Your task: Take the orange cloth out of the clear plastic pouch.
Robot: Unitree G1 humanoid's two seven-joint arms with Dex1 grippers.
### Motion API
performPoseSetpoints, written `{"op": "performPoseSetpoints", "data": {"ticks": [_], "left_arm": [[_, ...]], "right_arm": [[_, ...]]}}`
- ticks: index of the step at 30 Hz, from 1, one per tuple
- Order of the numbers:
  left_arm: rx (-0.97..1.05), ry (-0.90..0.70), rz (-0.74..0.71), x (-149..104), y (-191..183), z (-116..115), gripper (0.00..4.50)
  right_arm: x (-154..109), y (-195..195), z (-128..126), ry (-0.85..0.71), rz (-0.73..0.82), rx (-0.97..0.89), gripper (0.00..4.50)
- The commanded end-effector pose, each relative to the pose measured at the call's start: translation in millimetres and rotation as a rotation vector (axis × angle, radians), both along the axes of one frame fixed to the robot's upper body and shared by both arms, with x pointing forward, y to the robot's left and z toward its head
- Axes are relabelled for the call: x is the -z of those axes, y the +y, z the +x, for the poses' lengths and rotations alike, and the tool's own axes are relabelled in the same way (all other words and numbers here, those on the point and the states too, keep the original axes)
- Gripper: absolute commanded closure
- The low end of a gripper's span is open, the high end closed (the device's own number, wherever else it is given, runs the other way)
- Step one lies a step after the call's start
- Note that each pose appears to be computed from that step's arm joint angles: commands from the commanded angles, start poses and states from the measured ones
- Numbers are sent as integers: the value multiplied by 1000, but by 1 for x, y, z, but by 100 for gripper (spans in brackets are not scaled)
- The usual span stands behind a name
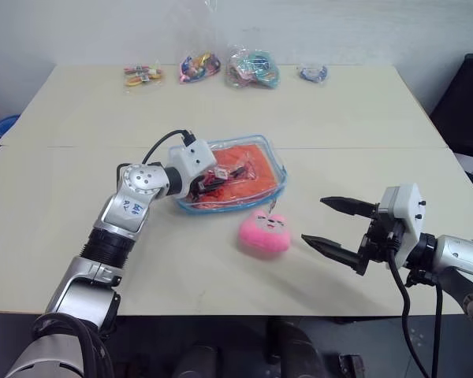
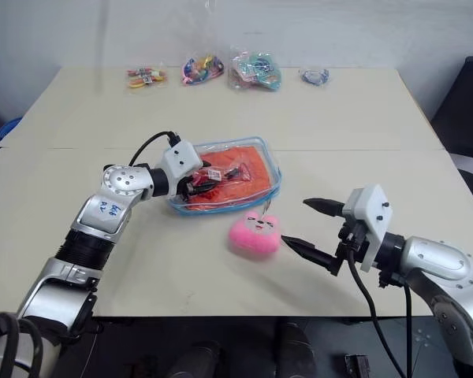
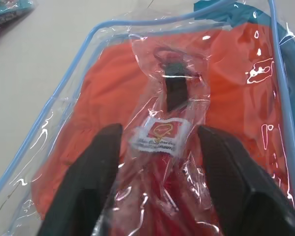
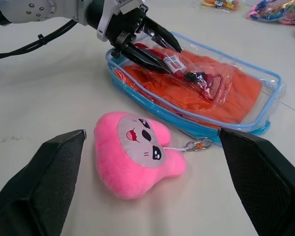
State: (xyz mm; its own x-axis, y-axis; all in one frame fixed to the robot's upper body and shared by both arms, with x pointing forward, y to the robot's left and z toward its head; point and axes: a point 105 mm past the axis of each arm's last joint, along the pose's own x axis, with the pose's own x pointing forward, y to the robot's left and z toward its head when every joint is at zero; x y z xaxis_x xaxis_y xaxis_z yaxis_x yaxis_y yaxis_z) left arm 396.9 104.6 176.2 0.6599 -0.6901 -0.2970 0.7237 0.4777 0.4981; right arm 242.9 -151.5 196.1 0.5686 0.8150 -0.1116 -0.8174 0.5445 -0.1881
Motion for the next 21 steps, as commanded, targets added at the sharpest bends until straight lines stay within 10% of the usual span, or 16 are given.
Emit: {"op": "performPoseSetpoints", "data": {"ticks": [1, 5, 12, 21], "left_arm": [[7, -57, -18, -17, 1, -1, 315], [-12, -47, -30, -16, 5, -3, 446], [-463, -99, -340, -54, 87, 19, 448], [-1084, -109, -308, -17, 248, -28, 448]], "right_arm": [[-13, 4, -3, -68, -3, -17, 0], [-13, 5, -1, -70, -5, -20, 0], [-18, 12, -1, -79, -7, -69, 0], [-22, 27, -5, -69, -17, -195, 0]]}}
